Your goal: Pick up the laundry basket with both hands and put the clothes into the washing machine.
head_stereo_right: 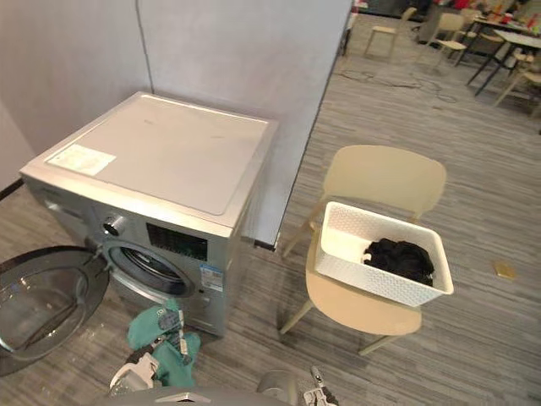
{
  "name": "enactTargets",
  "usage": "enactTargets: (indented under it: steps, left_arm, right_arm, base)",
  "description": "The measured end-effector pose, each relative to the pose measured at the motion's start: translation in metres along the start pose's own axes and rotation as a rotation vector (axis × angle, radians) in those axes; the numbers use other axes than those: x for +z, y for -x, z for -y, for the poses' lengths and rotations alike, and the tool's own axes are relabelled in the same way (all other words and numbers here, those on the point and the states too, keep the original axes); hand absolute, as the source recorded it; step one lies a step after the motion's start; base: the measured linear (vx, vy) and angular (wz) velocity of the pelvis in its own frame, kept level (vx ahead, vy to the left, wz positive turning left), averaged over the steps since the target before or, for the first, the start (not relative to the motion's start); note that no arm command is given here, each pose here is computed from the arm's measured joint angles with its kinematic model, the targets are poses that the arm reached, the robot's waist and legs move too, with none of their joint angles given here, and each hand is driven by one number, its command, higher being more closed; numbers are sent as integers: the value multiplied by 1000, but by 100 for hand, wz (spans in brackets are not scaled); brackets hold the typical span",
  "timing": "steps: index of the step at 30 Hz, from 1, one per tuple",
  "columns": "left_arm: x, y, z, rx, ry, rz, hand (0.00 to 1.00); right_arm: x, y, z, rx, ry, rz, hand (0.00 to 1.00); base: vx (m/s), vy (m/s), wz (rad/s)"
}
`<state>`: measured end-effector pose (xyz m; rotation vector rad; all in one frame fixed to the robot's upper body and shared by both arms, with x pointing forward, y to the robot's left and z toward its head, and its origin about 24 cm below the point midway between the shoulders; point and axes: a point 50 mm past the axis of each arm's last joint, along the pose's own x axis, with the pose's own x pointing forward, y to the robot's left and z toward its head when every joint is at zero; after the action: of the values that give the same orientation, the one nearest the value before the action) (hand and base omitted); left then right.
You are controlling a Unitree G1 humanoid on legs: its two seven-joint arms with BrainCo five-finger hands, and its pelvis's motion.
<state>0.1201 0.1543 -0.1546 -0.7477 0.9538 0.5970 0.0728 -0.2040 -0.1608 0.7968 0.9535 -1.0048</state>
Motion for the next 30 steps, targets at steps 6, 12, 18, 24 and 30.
enactTargets:
  steps: [6,12,18,24,30]
  left_arm:
    - [6,-4,-6,10,-76,-26,100]
    - [6,-4,-14,31,-71,-31,100]
    - [18,-3,-21,37,-55,1,100]
    - [29,-1,-23,32,-12,52,100]
    - [36,0,-29,68,8,83,100]
  right_arm:
    - [-3,-4,14,-50,93,-56,0]
    - [-7,-4,35,-121,8,-88,0]
    - [-5,-5,42,-127,-79,-106,0]
    - [11,-8,45,-133,-46,-63,0]
    - [15,-4,67,-196,-63,-41,0]
  base:
    - [5,-74,-1]
    - [22,4,18]
    - [21,8,33]
    - [-123,62,21]
    - [78,451,2]
